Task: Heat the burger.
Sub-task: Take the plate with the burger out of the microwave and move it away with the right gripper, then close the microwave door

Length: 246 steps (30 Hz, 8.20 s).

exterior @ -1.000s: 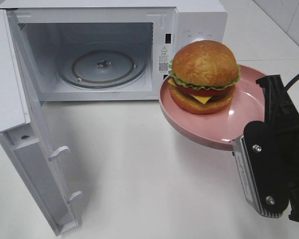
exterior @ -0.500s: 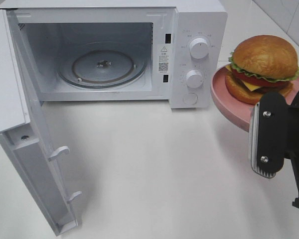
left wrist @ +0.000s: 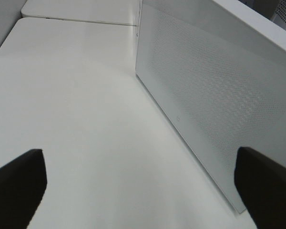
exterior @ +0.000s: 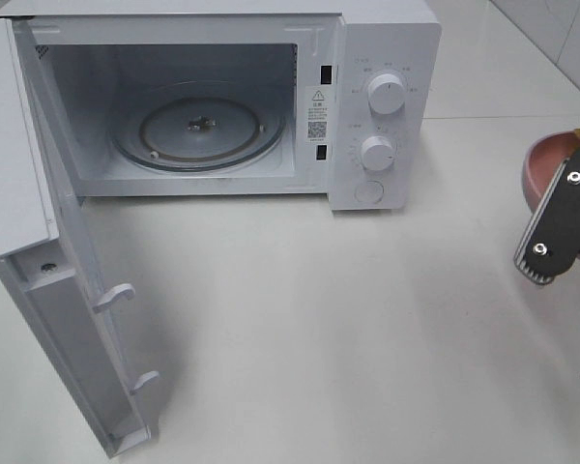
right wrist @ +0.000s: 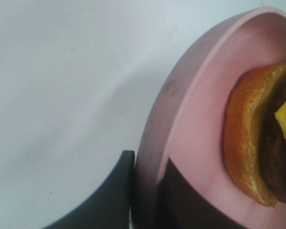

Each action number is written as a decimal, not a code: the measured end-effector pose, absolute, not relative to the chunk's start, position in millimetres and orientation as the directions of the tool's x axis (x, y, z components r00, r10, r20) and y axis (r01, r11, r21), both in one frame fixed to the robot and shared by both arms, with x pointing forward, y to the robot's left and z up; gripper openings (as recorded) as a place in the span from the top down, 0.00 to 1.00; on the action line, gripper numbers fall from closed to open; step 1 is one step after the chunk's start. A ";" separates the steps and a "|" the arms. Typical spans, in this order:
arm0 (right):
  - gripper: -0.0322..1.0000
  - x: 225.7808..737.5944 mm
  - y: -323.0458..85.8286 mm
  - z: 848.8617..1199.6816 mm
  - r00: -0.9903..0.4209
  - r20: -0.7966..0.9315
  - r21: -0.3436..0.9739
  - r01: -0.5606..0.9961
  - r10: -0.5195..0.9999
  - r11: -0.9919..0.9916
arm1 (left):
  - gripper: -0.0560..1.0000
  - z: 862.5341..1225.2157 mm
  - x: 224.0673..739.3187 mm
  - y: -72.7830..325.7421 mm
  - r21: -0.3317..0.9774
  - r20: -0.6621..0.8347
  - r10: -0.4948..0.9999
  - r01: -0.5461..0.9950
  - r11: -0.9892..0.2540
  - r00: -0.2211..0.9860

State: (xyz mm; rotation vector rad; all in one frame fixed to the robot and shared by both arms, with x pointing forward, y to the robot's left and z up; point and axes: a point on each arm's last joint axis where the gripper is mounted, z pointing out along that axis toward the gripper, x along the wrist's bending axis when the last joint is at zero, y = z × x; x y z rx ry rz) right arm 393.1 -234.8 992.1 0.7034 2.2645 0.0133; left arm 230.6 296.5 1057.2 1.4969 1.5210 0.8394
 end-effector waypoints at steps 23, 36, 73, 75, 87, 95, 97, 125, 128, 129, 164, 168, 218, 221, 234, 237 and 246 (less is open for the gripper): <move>0.88 423.0 -223.5 956.6 -0.085 -0.650 0.293 0.889 0.755 0.352 | 0.01 1057.2 230.6 296.5 0.893 -0.101 0.994 0.445 0.070 0.047; 0.88 432.9 -209.8 915.5 -0.072 -0.618 0.269 0.917 0.783 0.296 | 0.01 1057.2 230.6 296.5 0.893 -0.099 0.994 0.445 0.068 0.048; 0.88 453.4 -216.8 884.1 -0.055 -0.543 0.293 0.923 0.838 0.251 | 0.01 1057.2 230.6 296.5 0.893 -0.099 0.994 0.445 0.068 0.048; 0.88 454.3 -216.7 877.2 -0.081 -0.561 0.268 0.924 0.824 0.273 | 0.01 1057.2 230.6 296.5 0.893 -0.099 0.994 0.445 0.068 0.048; 0.85 455.8 -211.8 866.6 -0.089 -0.517 0.278 0.923 0.851 0.265 | 0.01 1057.2 230.6 296.5 0.893 -0.098 0.994 0.444 0.067 0.048; 0.61 457.6 -206.9 867.7 -0.092 -0.474 0.297 0.919 0.876 0.258 | 0.01 1057.2 230.6 296.5 0.893 -0.098 0.994 0.444 0.067 0.048; 0.54 457.4 -206.0 870.7 -0.077 -0.456 0.310 0.920 0.887 0.239 | 0.01 1057.2 230.6 296.5 0.893 -0.098 0.994 0.444 0.067 0.048; 0.21 400.9 -203.3 1002.2 -0.301 -0.011 0.536 0.803 0.954 0.259 | 0.01 1057.2 230.6 296.5 0.893 -0.098 0.994 0.444 0.067 0.048; 0.22 389.7 -210.0 1013.8 -0.320 -0.005 0.551 0.790 0.948 0.269 | 0.01 1057.2 230.6 296.5 0.893 -0.098 0.994 0.444 0.067 0.048; 0.22 389.7 -210.0 1013.8 -0.320 -0.005 0.551 0.790 0.948 0.269 | 0.01 1057.2 230.6 296.5 0.893 -0.098 0.994 0.444 0.067 0.048; 0.22 260.4 -301.6 1055.1 -0.012 0.070 0.814 0.579 0.997 -0.051 | 0.01 1057.2 230.6 296.5 0.893 -0.098 0.994 0.444 0.067 0.048; 0.22 240.0 -304.2 1051.9 0.038 0.051 0.877 0.477 0.998 -0.063 | 0.01 1057.2 230.6 296.5 0.893 -0.098 0.994 0.444 0.067 0.048; 0.22 233.9 -303.6 1049.1 0.064 0.045 0.883 0.465 0.997 -0.070 | 0.01 1057.2 230.6 296.5 0.893 -0.098 0.994 0.444 0.067 0.048; 0.22 233.9 -303.6 1049.1 0.064 0.045 0.883 0.465 0.997 -0.070 | 0.01 1057.2 230.6 296.5 0.893 -0.098 0.994 0.444 0.067 0.048; 0.22 233.9 -303.6 1049.1 0.064 0.045 0.883 0.465 0.997 -0.070 | 0.30 1071.3 232.6 299.9 0.946 -0.074 0.997 0.320 0.061 0.028; 0.22 233.9 -303.6 1049.1 0.064 0.045 0.883 0.465 0.997 -0.070 | 0.46 1076.7 236.7 302.0 0.960 -0.050 0.999 0.276 0.044 0.013; 0.22 233.9 -303.6 1049.1 0.064 0.045 0.883 0.465 0.997 -0.070 | 0.94 1095.4 279.5 305.6 0.975 0.036 0.999 0.221 -0.030 -0.021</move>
